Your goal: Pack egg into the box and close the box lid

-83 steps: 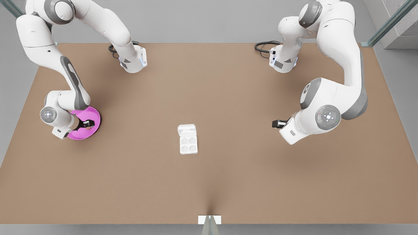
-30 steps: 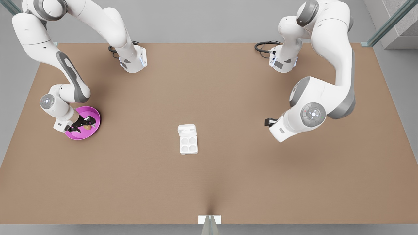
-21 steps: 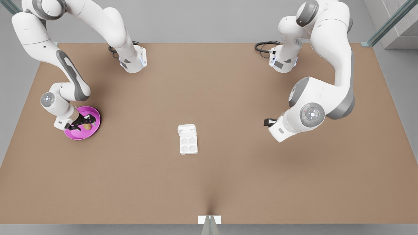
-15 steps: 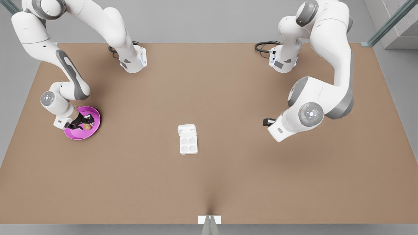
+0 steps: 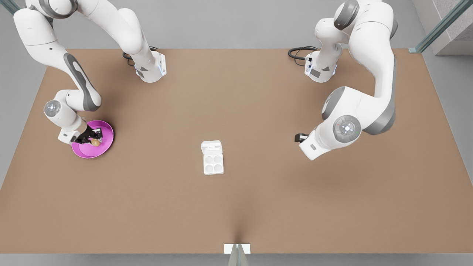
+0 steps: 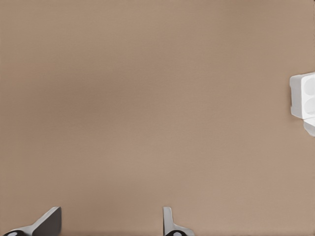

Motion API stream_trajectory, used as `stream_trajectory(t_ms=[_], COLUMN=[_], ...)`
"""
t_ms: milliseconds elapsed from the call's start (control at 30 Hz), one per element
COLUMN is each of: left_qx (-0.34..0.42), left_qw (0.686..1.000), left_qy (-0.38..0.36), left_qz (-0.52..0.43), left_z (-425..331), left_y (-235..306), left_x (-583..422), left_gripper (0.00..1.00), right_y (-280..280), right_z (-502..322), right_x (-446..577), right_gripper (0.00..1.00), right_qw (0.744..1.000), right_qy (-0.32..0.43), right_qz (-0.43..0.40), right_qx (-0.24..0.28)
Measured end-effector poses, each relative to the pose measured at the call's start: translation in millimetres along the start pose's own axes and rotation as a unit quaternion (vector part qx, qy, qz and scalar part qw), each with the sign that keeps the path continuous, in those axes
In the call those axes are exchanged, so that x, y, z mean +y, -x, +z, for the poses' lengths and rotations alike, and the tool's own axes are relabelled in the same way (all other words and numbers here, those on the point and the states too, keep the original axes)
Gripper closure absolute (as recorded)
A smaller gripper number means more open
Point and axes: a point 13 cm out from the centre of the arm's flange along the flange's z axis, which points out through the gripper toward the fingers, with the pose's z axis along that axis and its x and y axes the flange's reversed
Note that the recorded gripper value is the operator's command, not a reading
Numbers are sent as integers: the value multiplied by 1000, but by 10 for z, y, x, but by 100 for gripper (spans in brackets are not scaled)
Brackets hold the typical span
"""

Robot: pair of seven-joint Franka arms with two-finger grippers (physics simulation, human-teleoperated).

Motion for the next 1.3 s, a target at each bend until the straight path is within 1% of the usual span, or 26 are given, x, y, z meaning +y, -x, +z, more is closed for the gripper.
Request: stream_trajectory(t_ms=[67,100,167,300,467,600,667,867,967,1033,1067,1100,1233,1267,1300], left_qx=[0,0,-1,-2,-2,0,0,4,3,3,3,3,1,1,-2], left_qw=[1000,1000,1000,1000,1000,1000,1000,1000,1000,1000,1000,1000,1000,1000,1000], left_qy=[0,0,0,0,-1,-1,-1,5,5,6,6,6,6,7,10], left_qz=[-1,-2,-3,-5,-9,-10,-12,-17,-18,-18,-18,-18,-15,-13,-5], left_z=[10,12,2,-8,-15,9,15,98,118,133,138,140,135,124,84], left_y=[5,7,4,3,7,18,22,57,71,79,82,84,80,66,11], left_x=[-5,-5,-5,-1,33,32,47,125,130,130,130,129,89,49,-84], left_gripper=[0,0,0,0,0,0,0,0,0,0,0,0,0,0,0], right_y=[73,232,716,1779,3077,3689,3781,3642,3570,3504,3467,3449,3270,3267,3272], right_z=[-103,-186,-408,-637,-559,-526,-574,-582,-560,-475,-438,-442,-787,-850,-781], right_x=[10,82,340,1336,2566,3499,3924,5000,5254,5246,5241,5283,5475,5264,4786], right_gripper=[58,58,58,58,58,57,57,56,56,56,37,0,0,0,0], right_qw=[1000,1000,1000,998,999,998,998,997,997,997,996,996,994,992,988], right_qy=[-5,-8,-12,1,1,9,16,27,31,30,30,31,44,48,63], right_qz=[-1,-7,-27,-55,-52,-56,-59,-53,-32,-11,-1,5,26,47,81], right_qx=[3,1,-5,-6,-3,-2,6,47,61,73,79,82,97,102,117])
